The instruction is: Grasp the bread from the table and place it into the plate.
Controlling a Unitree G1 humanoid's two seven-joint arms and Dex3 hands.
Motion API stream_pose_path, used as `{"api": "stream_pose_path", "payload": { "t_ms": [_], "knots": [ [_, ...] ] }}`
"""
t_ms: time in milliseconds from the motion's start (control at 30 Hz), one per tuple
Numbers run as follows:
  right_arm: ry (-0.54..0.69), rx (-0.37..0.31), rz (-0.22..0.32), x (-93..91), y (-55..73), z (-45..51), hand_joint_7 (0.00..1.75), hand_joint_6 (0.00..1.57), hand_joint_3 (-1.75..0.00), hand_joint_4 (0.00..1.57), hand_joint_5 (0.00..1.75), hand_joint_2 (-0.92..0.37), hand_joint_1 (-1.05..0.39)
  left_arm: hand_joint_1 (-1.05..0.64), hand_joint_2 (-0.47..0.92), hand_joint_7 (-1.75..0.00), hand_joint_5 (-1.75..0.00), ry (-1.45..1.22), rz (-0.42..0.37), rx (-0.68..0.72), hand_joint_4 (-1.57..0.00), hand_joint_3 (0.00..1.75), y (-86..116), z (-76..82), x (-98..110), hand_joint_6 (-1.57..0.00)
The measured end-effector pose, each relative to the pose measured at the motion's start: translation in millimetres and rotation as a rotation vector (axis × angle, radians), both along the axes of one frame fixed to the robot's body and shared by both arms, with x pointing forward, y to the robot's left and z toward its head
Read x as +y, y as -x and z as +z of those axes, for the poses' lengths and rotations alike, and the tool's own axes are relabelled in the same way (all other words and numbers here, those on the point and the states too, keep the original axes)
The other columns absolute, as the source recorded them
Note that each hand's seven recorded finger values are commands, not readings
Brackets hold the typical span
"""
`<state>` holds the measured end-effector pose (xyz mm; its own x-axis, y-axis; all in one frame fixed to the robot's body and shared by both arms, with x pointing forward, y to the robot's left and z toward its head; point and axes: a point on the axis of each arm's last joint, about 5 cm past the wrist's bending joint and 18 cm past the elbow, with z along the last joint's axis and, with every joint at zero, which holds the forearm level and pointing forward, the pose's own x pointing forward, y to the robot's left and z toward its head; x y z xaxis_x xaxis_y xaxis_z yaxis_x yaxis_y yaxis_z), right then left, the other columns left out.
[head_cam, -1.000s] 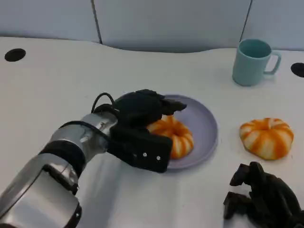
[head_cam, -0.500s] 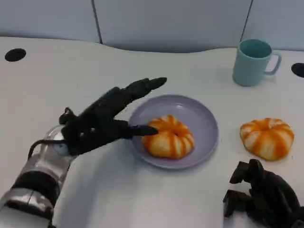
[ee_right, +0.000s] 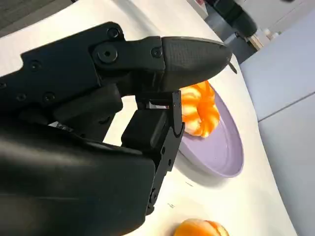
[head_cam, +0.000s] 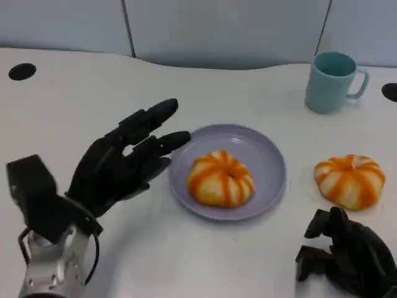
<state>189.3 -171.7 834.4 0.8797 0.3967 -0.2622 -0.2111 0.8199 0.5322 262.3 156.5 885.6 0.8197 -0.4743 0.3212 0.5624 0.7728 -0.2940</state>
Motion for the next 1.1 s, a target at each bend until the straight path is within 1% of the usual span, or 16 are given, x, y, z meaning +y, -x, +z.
{"api": "stream_pose_path", "payload": {
  "t_ms": [100, 133, 200, 267, 333, 367, 400, 433, 467, 500, 567, 600, 733, 867, 1033, 1100],
  "knots": [
    [0.005, 0.002, -0.007, 0.6, -0.2, 0.5, 1.06, 1.17, -0.44, 1.28, 1.14, -0.92, -0.46, -0.42, 0.92, -0.12, -0.77, 0.205, 0.006, 0.171, -0.53, 0.21, 21, -5.4, 2, -0.61],
    [0.006, 0.003, -0.007, 0.7, -0.2, 0.7, 1.06, 1.17, -0.44, 1.27, 1.14, -0.92, -0.45, -0.41, 0.92, -0.12, -0.82, 0.252, 0.019, 0.225, -0.54, 0.23, 29, -6.5, 2, -0.64],
    [0.007, 0.005, -0.008, 0.4, 0.3, 1.0, 1.06, 1.17, -0.44, 1.27, 1.14, -0.92, -0.46, -0.38, 0.92, -0.15, -0.89, 0.297, 0.059, 0.303, -0.58, 0.22, 43, -8.1, 4, -0.71],
    [0.007, 0.013, -0.009, 0.9, 0.5, 1.3, 1.06, 1.17, -0.42, 1.28, 1.14, -0.92, -0.46, -0.33, 0.92, -0.2, -1.01, 0.308, 0.112, 0.341, -0.62, 0.27, 52, -7.6, 7, -0.78],
    [0.009, 0.022, -0.014, 1.3, 1.0, 1.6, 1.06, 1.17, -0.42, 1.28, 1.14, -0.92, -0.45, -0.3, 0.92, -0.33, -1.14, 0.317, 0.16, 0.348, -0.64, 0.31, 57, -5.7, 9, -0.78],
    [0.009, 0.024, -0.014, 1.3, 1.5, 1.7, 1.06, 1.16, -0.43, 1.28, 1.14, -0.92, -0.45, -0.28, 0.92, -0.56, -1.22, 0.319, 0.179, 0.349, -0.64, 0.33, 60, -5.0, 10, -0.7],
    [0.009, 0.025, -0.015, 1.2, 2.1, 1.7, 1.06, 1.16, -0.44, 1.28, 1.14, -0.92, -0.45, -0.28, 0.92, -0.7, -1.27, 0.32, 0.195, 0.356, -0.64, 0.33, 62, -5.2, 10, -0.65],
    [0.009, 0.024, -0.014, 1.2, 2.6, 1.7, 1.06, 1.16, -0.43, 1.27, 1.14, -0.92, -0.45, -0.29, 0.92, -0.8, -1.34, 0.319, 0.21, 0.366, -0.63, 0.32, 64, -6.1, 9, -0.63],
    [0.009, 0.024, -0.013, 1.4, 2.9, 1.7, 1.07, 1.15, -0.43, 1.27, 1.14, -0.92, -0.45, -0.3, 0.92, -0.88, -1.4, 0.317, 0.221, 0.376, -0.62, 0.31, 67, -7.9, 9, -0.62],
    [0.011, 0.023, -0.014, 1.3, 3.3, 1.9, 1.07, 1.15, -0.43, 1.27, 1.14, -0.92, -0.45, -0.31, 0.92, -0.92, -1.43, 0.307, 0.229, 0.39, -0.6, 0.3, 69, -10.3, 9, -0.61],
    [0.015, 0.022, -0.013, 1.7, 3.7, 2.2, 1.08, 1.14, -0.42, 1.27, 1.15, -0.92, -0.45, -0.32, 0.92, -1.0, -1.49, 0.284, 0.245, 0.418, -0.56, 0.32, 71, -15.2, 9, -0.58],
    [0.017, 0.022, -0.013, 1.9, 3.8, 2.4, 1.09, 1.14, -0.42, 1.27, 1.15, -0.92, -0.45, -0.32, 0.92, -1.07, -1.54, 0.273, 0.254, 0.432, -0.53, 0.33, 72, -17.4, 9, -0.54],
    [0.026, 0.016, -0.008, 2.1, 4.6, 2.4, 1.1, 1.12, -0.44, 1.26, 1.16, -0.92, -0.45, -0.32, 0.92, -1.18, -1.58, 0.232, 0.275, 0.476, -0.54, 0.28, 77, -25.4, 8, -0.52],
    [0.03, 0.015, -0.008, 1.5, 5.2, 2.2, 1.1, 1.12, -0.43, 1.26, 1.15, -0.92, -0.45, -0.31, 0.92, -1.22, -1.62, 0.242, 0.286, 0.517, -0.58, 0.26, 81, -32.7, 5, -0.53],
    [0.029, 0.014, -0.004, 1.0, 5.4, 2.1, 1.1, 1.12, -0.42, 1.27, 1.14, -0.92, -0.44, -0.31, 0.92, -1.23, -1.63, 0.24, 0.299, 0.544, -0.59, 0.26, 82, -41.2, 1, -0.53],
    [0.029, 0.014, -0.005, 0.7, 5.4, 2.0, 1.1, 1.13, -0.43, 1.27, 1.15, -0.92, -0.45, -0.31, 0.92, -1.25, -1.64, 0.221, 0.308, 0.536, -0.64, 0.28, 81, -42.4, 1, -0.56]
  ]
}}
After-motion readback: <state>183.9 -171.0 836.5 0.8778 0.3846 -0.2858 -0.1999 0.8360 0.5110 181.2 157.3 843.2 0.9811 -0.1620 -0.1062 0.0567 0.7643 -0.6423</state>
